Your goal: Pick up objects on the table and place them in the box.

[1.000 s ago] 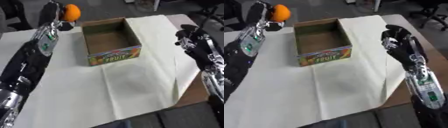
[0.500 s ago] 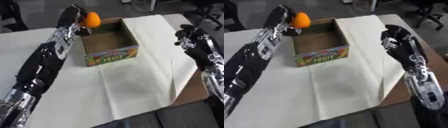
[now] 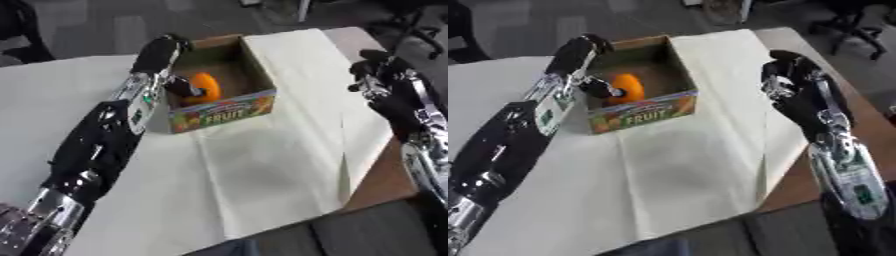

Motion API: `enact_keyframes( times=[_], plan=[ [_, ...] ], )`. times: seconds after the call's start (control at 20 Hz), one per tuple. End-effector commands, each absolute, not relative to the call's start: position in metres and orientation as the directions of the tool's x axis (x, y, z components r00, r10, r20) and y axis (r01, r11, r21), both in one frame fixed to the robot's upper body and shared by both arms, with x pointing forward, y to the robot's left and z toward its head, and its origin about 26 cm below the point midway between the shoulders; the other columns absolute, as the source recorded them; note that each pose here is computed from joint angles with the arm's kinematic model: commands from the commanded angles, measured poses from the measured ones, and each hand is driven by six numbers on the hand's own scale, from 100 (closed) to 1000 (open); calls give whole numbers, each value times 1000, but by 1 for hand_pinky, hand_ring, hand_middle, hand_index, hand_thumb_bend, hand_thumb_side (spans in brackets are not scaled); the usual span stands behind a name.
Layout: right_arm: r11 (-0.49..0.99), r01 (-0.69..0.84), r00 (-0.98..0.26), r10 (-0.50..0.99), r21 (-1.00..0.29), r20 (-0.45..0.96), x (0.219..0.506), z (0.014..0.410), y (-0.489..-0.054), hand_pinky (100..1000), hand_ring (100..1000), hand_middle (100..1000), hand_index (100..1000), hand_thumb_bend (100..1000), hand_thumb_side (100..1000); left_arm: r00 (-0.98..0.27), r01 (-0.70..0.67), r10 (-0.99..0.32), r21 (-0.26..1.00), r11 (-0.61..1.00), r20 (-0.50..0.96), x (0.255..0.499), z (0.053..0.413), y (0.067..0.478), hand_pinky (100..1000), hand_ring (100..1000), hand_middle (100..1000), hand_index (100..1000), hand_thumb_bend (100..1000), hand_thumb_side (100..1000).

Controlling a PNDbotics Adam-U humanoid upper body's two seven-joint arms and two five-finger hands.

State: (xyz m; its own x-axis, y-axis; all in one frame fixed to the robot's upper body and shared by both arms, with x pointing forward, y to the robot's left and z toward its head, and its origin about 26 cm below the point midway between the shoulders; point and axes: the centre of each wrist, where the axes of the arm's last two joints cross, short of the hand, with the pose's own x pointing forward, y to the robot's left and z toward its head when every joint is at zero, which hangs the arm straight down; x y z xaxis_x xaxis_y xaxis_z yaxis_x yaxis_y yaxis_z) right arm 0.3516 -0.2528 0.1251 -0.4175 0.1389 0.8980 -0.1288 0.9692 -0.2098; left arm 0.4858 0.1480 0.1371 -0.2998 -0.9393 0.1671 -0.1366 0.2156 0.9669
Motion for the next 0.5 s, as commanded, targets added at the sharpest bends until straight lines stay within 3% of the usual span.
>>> enact_keyframes(
  times=[0.05,0.5],
  plan=[
    [967,-129,-444,140,-218,885,353,134,-253,628,775,645,805,141,317,-327,-184,-930,954,238,169,488,153,146,737,806,755,829,1000,479],
    [969,-117,-438,147,-219,887,353,132,-256,628,775,645,804,139,318,-321,-240,-881,870,430,346,487,187,168,693,766,677,788,954,385]
  ],
)
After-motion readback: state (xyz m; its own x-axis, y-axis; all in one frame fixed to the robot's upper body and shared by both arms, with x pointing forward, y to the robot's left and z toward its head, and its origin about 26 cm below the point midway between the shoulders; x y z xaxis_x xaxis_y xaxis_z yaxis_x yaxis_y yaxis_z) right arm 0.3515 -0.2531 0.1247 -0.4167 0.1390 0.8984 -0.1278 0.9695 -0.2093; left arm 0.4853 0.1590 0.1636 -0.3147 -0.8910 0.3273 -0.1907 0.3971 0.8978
